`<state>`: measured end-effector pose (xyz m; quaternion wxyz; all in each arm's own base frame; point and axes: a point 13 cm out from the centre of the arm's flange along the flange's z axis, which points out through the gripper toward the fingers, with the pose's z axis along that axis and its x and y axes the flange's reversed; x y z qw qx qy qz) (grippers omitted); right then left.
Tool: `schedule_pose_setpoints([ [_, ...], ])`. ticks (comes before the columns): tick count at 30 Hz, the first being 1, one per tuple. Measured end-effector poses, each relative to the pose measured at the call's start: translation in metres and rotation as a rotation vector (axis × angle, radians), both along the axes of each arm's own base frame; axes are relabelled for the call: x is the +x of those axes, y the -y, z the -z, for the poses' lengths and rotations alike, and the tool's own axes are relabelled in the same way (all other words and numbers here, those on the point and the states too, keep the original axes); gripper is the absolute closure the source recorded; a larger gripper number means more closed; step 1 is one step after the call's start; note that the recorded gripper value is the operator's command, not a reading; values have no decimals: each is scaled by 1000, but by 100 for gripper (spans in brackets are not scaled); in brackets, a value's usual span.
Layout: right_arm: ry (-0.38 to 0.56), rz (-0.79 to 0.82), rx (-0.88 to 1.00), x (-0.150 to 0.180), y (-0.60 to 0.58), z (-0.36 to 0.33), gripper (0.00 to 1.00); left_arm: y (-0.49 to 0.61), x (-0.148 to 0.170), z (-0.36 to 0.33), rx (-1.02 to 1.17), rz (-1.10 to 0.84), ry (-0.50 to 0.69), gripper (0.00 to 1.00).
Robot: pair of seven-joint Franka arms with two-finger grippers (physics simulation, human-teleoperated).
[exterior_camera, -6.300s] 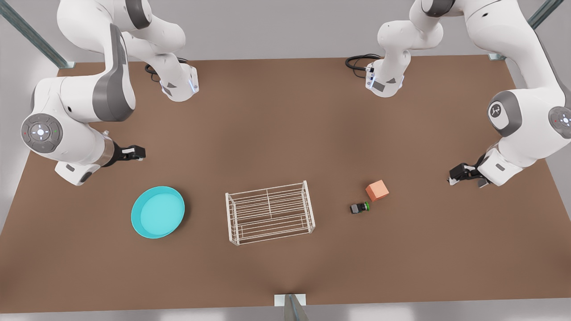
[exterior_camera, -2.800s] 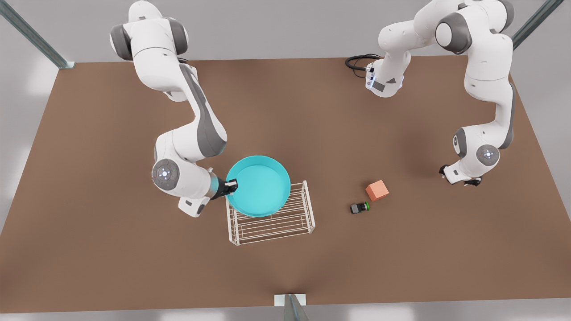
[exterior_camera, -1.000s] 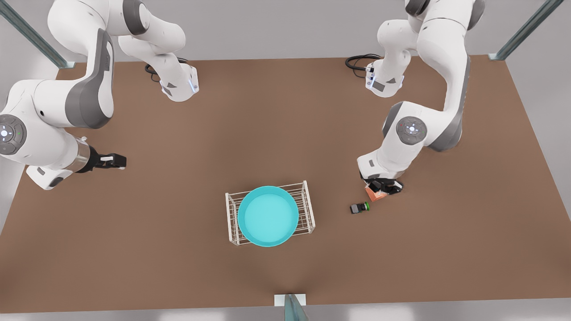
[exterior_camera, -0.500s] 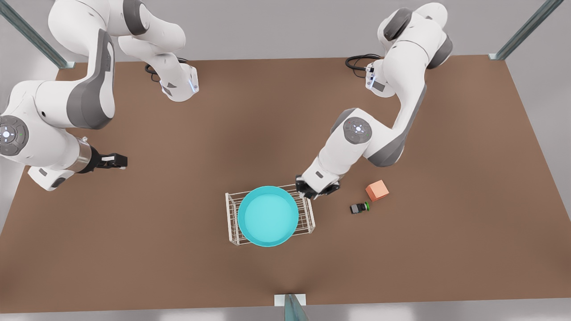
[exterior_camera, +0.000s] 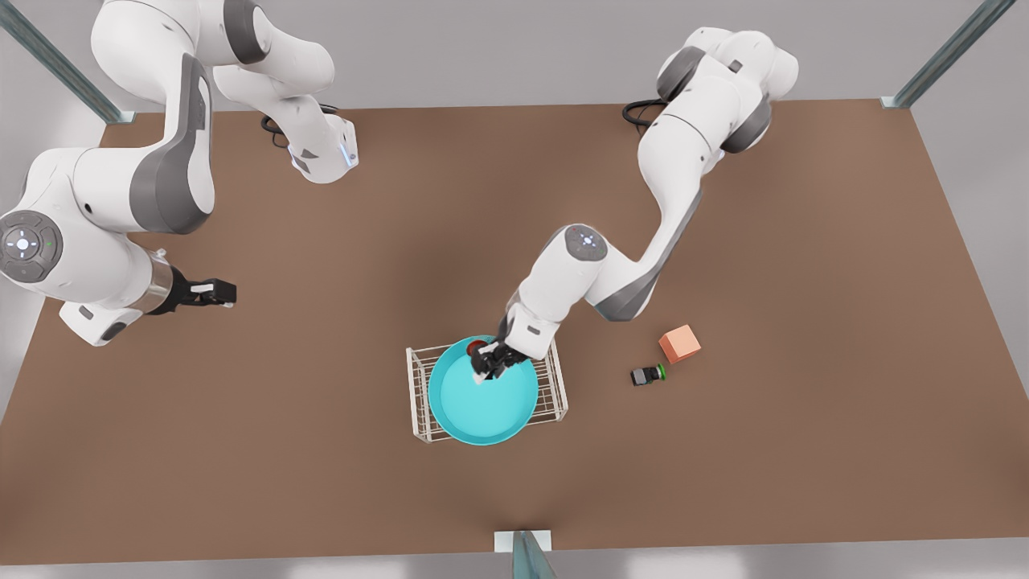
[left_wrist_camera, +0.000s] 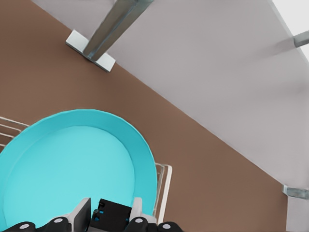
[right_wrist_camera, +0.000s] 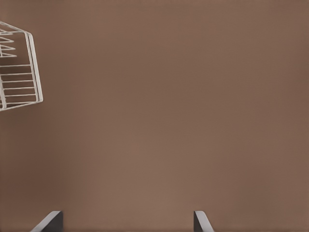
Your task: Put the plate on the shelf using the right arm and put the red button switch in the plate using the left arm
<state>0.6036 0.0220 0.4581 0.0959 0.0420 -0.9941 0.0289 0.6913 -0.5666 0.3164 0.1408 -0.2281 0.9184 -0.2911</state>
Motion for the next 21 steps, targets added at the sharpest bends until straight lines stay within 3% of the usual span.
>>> schedule_pose_setpoints([
  [2, 1, 1, -1, 0, 0, 0, 0, 2, 9, -1, -26, -42, 11, 51],
  [3, 2, 3, -1, 0, 0, 0, 0, 2, 11, -1, -37, -59, 13, 44],
  [4, 2, 4, -1, 0, 0, 0, 0, 3, 13, -2, -48, -75, 13, 0],
  [10, 5, 19, -5, 1, 6, 0, 0, 5, 17, -9, -101, -140, 2, 0],
  [12, 5, 19, -5, 1, 6, 0, 0, -17, 16, -11, -30, -148, -38, 0],
  [14, 3, 24, -6, 1, 8, 0, 0, -135, 39, -21, 120, -226, -123, 0],
  [17, 1, 29, -7, 0, 10, 0, 0, -361, 32, -34, 283, -372, -300, 0],
  [21, 1, 19, -4, 0, 4, 0, 0, -427, 1, -49, 411, -284, -418, 0],
])
